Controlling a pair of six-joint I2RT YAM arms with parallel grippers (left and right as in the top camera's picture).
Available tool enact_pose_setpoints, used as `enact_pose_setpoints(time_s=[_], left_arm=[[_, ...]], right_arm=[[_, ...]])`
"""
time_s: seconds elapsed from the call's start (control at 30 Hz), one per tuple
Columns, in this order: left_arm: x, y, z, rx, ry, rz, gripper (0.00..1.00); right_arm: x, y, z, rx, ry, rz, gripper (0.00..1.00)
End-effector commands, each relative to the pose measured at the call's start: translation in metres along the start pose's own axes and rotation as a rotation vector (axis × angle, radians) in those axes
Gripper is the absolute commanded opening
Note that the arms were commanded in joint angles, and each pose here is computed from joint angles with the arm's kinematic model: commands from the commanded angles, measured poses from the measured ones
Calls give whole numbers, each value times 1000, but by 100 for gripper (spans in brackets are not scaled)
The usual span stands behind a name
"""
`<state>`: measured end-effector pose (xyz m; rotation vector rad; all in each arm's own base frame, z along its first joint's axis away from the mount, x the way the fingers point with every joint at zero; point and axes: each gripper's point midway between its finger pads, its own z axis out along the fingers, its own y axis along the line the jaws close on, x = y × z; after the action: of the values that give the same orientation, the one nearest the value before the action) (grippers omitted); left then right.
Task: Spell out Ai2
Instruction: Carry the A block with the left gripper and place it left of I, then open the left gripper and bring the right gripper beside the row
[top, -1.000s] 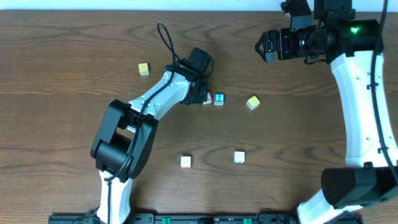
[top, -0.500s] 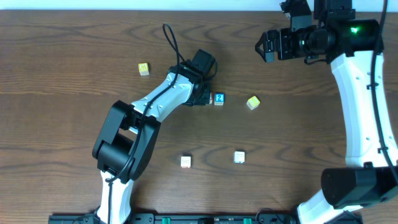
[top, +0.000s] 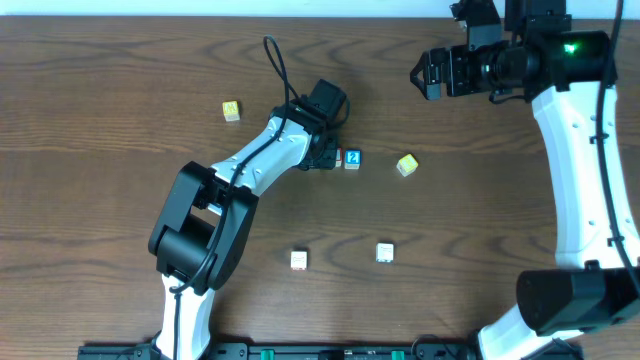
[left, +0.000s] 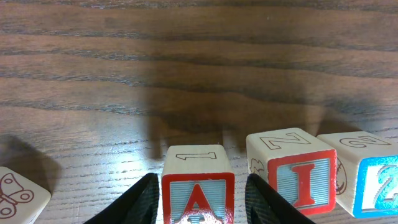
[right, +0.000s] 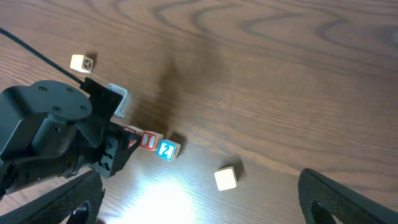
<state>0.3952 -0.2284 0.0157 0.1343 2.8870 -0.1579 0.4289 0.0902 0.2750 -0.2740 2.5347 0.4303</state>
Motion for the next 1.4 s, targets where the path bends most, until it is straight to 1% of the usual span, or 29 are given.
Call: enact_pose_setpoints(time_s=[0.0,0.23,0.33,0.47,0.5,0.57,0.6,0.63,0.67,0.7,0.73,0.83,0.87,0.93,1.03,1.17,1.37], left_arm=[[-5,2,2,-19,-11,6,46],[-15,7,2,-53,-59,5,47],[-28,5,1,-44,-108,28,50],[-52,5,-10,-58,-188,20,52],[-59,3,-17,-52,-204,30,52],[-72,1,-31,-45,-228,28,52],[-79,0,-40,-42,-237,22,52],[-84,0,-51,-43,-240,18,49],[-87,1,-58,-46,-236,14,37],[-87,4,-64,-51,-224,10,11],[-86,7,-68,-53,-207,6,6],[-67,20,-65,-53,-106,-10,6],[-57,21,-60,-25,-60,-18,6],[-46,21,-54,19,-6,-24,6],[-28,24,-41,35,54,-32,6],[-12,22,-27,69,94,-56,6],[0,25,-18,60,127,-111,6]], right_arm=[[-2,7,0,-18,-5,-12,99],[-2,7,0,-18,-5,-11,99],[-2,8,0,-25,-6,-12,99],[-1,8,2,-26,-1,-12,99],[0,9,4,-27,5,-14,97],[5,10,13,-33,25,-14,85],[10,11,20,-37,43,-14,72],[18,14,30,-47,71,-13,50],[27,18,40,-68,99,-13,23],[34,23,48,-93,121,-11,2],[43,28,58,-124,145,-9,1],[67,34,84,-162,196,36,1],[77,34,93,-174,216,69,2],[93,38,106,-214,244,95,2],[116,38,124,-218,279,132,2],[130,38,137,-207,291,165,1],[152,39,151,-166,324,179,1]])
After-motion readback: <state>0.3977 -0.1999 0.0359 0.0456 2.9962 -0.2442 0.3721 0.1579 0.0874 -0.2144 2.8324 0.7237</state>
